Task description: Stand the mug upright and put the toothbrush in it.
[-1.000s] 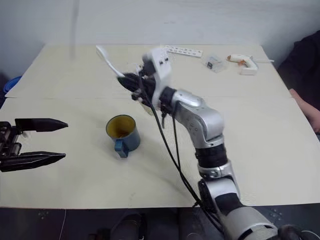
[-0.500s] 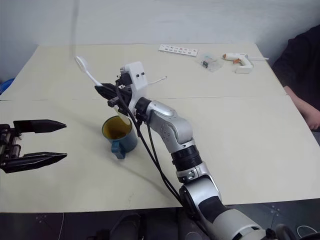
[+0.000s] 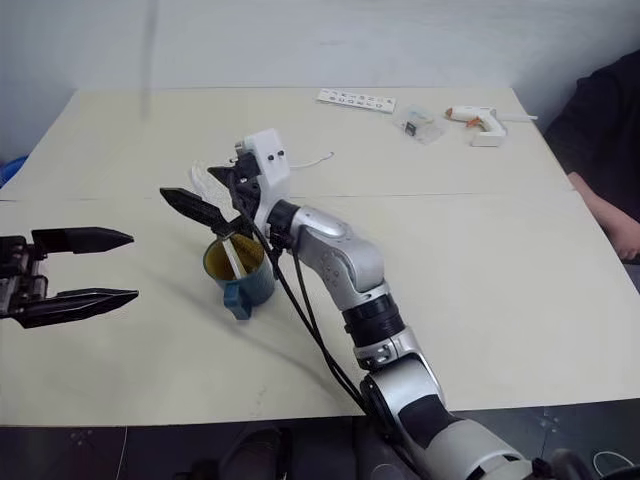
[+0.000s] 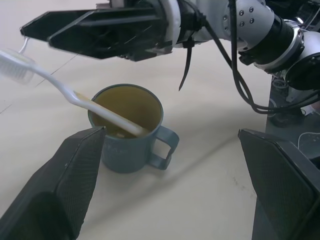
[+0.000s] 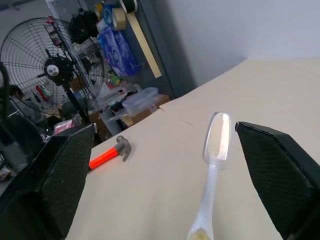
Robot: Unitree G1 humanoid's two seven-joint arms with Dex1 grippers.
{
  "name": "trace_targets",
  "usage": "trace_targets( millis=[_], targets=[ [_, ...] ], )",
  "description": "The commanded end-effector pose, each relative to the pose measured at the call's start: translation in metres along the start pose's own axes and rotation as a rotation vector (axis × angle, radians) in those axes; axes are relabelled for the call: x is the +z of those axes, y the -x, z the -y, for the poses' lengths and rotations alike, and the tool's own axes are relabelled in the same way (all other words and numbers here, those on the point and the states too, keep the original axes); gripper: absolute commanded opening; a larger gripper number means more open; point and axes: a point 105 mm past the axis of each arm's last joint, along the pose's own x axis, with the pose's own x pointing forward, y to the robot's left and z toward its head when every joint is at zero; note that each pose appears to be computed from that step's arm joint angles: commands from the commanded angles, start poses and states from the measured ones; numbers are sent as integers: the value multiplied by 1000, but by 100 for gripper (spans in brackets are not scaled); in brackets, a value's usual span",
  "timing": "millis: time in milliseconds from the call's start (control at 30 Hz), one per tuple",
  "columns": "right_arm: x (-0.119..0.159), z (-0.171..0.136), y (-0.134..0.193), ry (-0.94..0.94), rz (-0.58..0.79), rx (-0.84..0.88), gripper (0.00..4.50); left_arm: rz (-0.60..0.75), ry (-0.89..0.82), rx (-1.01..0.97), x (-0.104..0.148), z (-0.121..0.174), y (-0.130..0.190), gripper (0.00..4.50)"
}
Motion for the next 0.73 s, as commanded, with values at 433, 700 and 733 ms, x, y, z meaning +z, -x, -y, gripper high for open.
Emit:
trace_targets(
  millis=[433,700,733],
  targets=[
    [51,13,201,326,-611,215,449,-33,-36,53,-7,-4,24,450],
    [55,15,218,305,-660,218,449,-39,-61,53,-4,-8,29,450],
    [55,15,217,306,-659,218,449,-44,-67,50,-5,-8,29,450]
  ],
)
